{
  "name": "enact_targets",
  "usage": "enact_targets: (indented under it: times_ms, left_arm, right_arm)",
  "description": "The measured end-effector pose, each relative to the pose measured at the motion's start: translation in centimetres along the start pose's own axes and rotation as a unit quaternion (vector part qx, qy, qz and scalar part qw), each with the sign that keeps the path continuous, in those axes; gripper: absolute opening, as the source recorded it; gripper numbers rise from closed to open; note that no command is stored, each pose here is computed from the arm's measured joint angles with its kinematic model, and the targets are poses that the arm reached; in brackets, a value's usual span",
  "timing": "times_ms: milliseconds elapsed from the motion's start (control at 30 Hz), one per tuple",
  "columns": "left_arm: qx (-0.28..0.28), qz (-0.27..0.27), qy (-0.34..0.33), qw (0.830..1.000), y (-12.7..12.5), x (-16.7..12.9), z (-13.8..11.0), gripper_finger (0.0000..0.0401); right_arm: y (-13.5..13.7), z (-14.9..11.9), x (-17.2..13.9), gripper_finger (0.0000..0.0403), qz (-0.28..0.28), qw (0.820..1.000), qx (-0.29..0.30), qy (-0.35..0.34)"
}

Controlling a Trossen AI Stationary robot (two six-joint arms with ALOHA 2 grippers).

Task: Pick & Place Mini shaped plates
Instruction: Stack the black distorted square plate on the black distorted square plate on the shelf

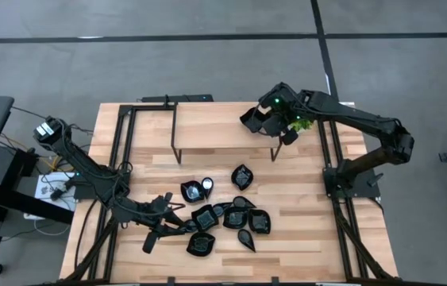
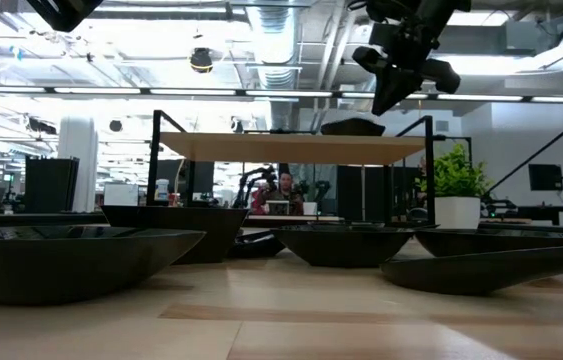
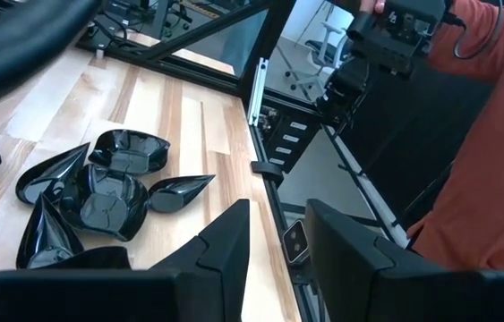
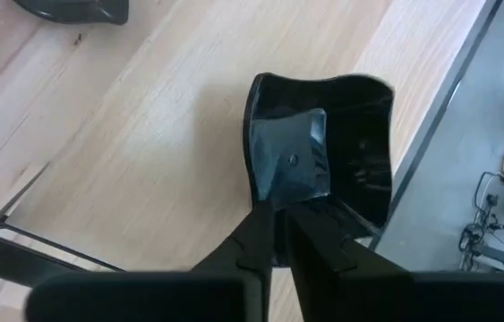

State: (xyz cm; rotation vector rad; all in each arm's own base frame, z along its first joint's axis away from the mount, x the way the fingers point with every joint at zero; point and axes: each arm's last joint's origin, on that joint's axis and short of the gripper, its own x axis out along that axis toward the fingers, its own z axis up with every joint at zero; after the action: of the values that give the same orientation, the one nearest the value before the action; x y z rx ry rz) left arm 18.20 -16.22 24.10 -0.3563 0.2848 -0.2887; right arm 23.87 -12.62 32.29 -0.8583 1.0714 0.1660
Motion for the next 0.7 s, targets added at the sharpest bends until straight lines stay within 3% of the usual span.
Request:
enact_targets:
  times_ms: [167, 400, 533, 700]
  left_arm:
    - [-0.001, -0.001, -0.002, 1.0, 0.0, 0.0, 0.0, 0.0113]
    - [-0.006, -0.005, -0.009, 1.0, -0.1, 0.0, 0.2, 0.0113]
    - [-0.01, -0.009, -0.016, 1.0, -0.2, 0.0, 0.3, 0.0113]
    - [-0.014, -0.014, -0.024, 1.0, -0.3, 0.0, 0.5, 0.0113]
  right_arm:
    - [0.0, 0.0, 0.0, 0.0057, -0.002, 1.0, 0.0, -0.001]
    - [-0.2, 0.7, -2.0, 0.0054, -0.043, 0.998, 0.026, -0.026]
    - [-0.6, 1.8, -3.8, 0.0049, -0.084, 0.983, 0.148, -0.075]
    - [0.2, 3.4, -4.9, 0.0049, -0.062, 0.933, 0.332, -0.122]
